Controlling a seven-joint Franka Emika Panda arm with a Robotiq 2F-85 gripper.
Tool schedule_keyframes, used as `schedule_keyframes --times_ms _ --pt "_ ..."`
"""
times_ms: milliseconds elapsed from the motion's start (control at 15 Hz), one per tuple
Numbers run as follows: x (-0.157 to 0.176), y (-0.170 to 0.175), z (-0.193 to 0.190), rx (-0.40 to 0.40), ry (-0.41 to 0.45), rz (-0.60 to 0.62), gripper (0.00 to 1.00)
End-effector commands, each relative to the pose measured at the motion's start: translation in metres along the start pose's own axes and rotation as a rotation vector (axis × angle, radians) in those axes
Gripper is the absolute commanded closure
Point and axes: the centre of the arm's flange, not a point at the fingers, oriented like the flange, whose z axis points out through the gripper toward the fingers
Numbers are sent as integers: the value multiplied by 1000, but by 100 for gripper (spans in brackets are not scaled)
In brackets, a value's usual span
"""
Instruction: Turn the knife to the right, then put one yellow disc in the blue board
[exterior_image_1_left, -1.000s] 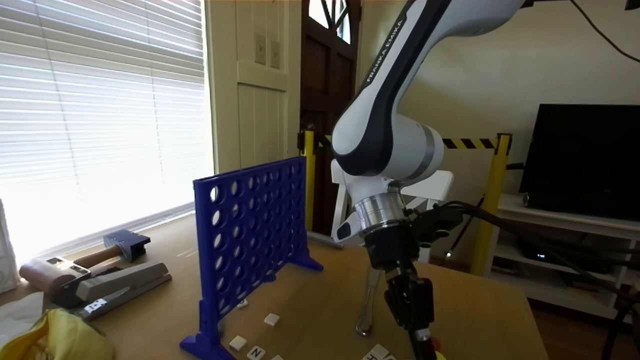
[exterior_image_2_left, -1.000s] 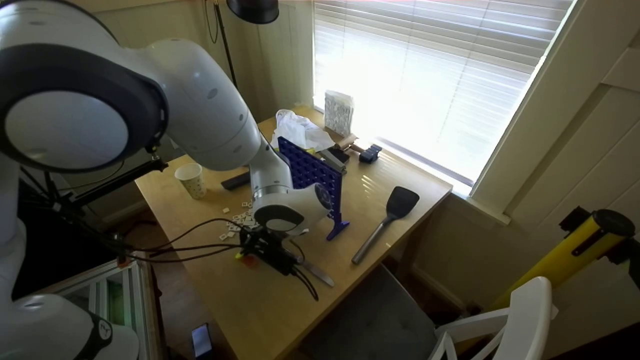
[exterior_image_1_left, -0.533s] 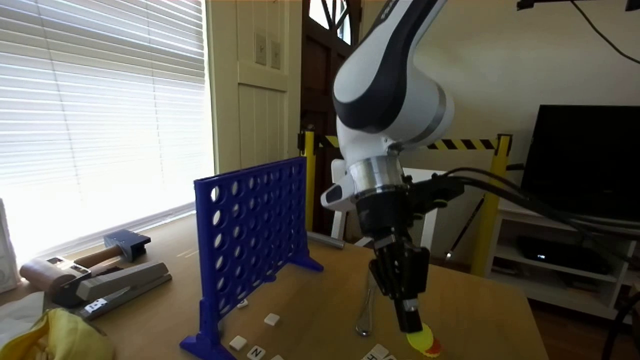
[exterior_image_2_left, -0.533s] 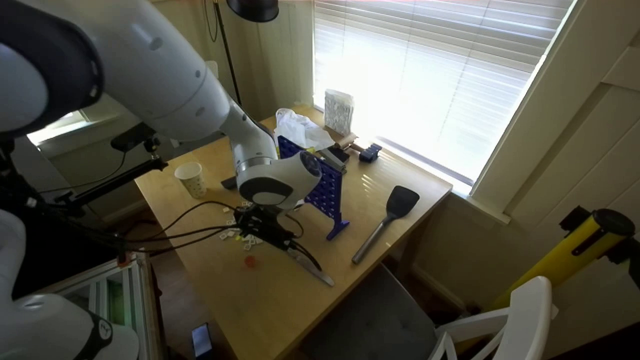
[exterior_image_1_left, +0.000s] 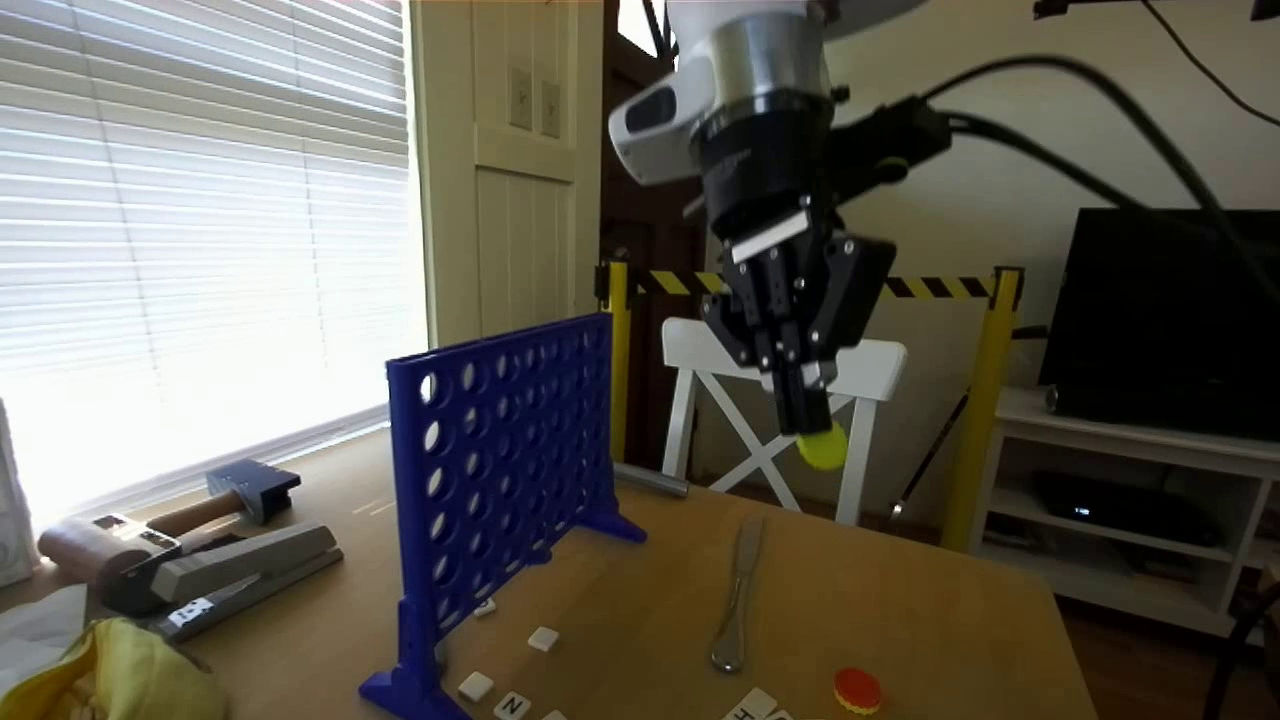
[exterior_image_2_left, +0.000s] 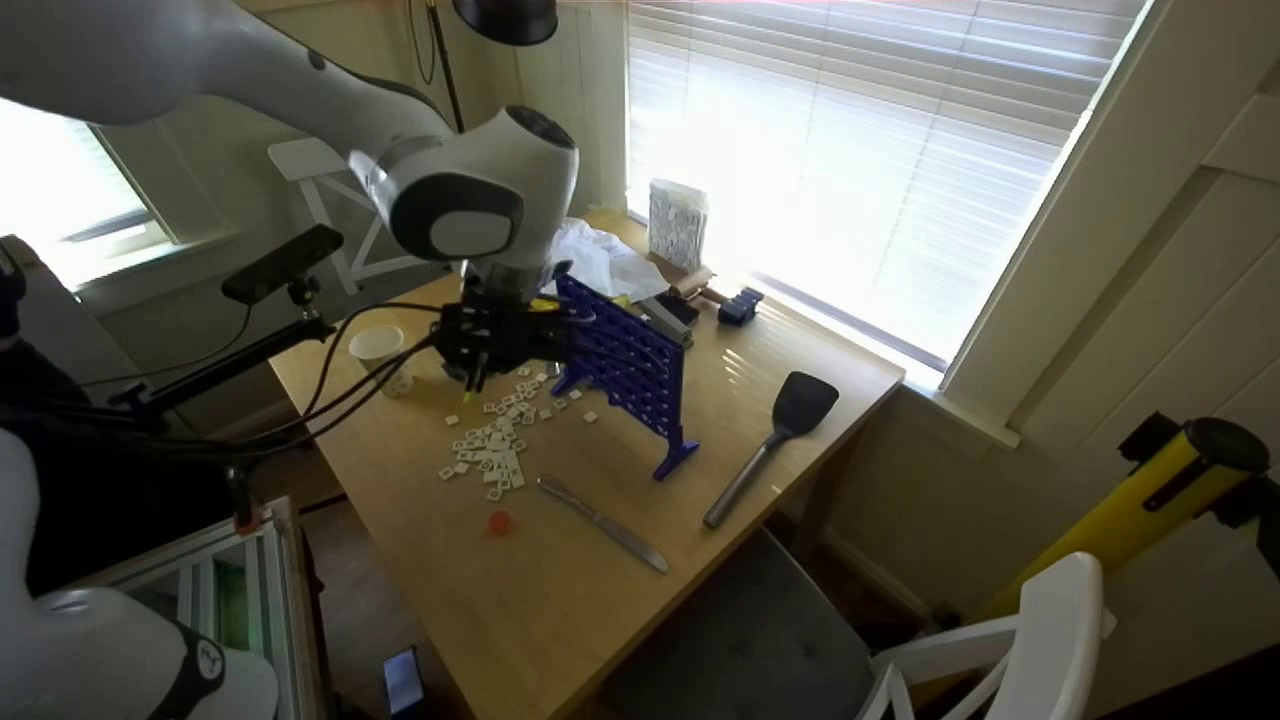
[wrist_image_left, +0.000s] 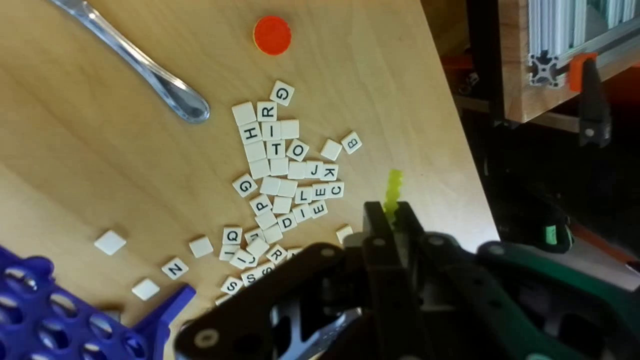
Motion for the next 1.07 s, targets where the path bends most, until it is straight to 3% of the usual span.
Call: schedule_keyframes --times_ms 0,67,133,533,667,1000 --pt "22 -33 -54 -77 -92 -157 98" --pt "34 -42 -67 -102 -109 -204 98" --pt "23 -32 -44 -72 -67 -120 92" --pt "36 -45 -62 -103 -88 -178 92" --pt "38 -38 -63 -119 -78 -189 98" --pt "75 22 -102 -375 -13 -337 98"
